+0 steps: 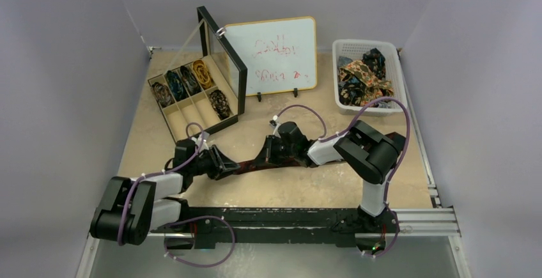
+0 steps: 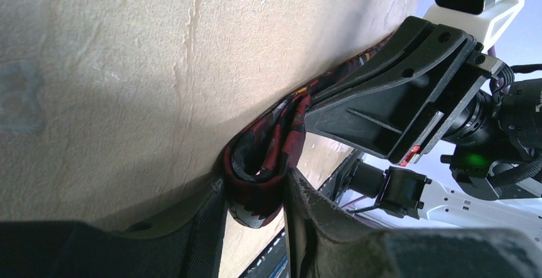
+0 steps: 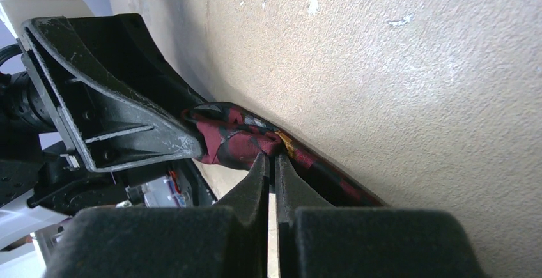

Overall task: Roll the ties
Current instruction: Roll the tie at the center of the board.

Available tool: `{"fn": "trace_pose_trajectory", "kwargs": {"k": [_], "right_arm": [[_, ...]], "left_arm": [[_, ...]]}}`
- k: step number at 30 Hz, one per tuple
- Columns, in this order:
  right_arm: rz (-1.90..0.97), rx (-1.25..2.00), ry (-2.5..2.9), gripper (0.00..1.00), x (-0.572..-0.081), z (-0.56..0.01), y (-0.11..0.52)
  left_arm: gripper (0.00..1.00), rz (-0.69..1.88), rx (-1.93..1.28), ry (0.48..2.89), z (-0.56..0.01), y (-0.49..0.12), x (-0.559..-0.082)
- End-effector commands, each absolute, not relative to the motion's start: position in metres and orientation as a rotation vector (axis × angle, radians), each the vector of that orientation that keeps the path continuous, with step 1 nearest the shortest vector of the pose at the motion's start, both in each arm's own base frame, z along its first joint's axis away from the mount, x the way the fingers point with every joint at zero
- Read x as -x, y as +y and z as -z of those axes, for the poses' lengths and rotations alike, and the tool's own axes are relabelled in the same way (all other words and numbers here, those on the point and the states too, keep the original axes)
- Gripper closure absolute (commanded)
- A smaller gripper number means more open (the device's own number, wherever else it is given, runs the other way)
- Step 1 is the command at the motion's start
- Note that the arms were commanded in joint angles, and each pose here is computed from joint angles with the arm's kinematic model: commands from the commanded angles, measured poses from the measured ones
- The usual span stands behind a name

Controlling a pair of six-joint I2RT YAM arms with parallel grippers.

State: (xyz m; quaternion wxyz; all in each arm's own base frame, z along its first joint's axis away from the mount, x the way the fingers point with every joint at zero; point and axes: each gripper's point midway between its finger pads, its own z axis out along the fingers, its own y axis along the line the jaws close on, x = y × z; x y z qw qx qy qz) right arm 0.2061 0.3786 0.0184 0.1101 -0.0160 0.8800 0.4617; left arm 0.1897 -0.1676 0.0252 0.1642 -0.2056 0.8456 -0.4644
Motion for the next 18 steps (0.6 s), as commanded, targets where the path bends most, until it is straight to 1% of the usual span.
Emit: {"fn": "trace_pose_trajectory", "kwargs": {"k": [1,5,9,12,15,18], "right_arm": [[-1.27,0.023,2.646,1.0,-0.207,0.002,0.372],[-1.283,0.034,2.645,1.0,-0.206,0.002,0.373],[-1.3,0.072,2.622,1.0,-0.208,-0.006,0.376],[-1.287,0.128,2.574,0.89,-0.215,-0.023,0.38],[-1.242,0.161,2.529,0.75,-0.224,-0.041,0.379],[-1.169,0.176,2.485,0.64,-0.233,-0.058,0.372]], "left_arm": [[0.69,1.293,0.598,2.396,-0.023,-0.165,-0.196],[0.76,1.296,0.608,2.396,-0.023,-0.165,-0.2],[0.89,1.267,0.61,2.403,-0.024,-0.163,-0.204],[1.0,1.212,0.589,2.426,-0.027,-0.16,-0.208],[1.0,1.121,0.585,2.462,-0.031,-0.152,-0.211],[1.0,1.047,0.592,2.506,-0.033,-0.146,-0.208]]}}
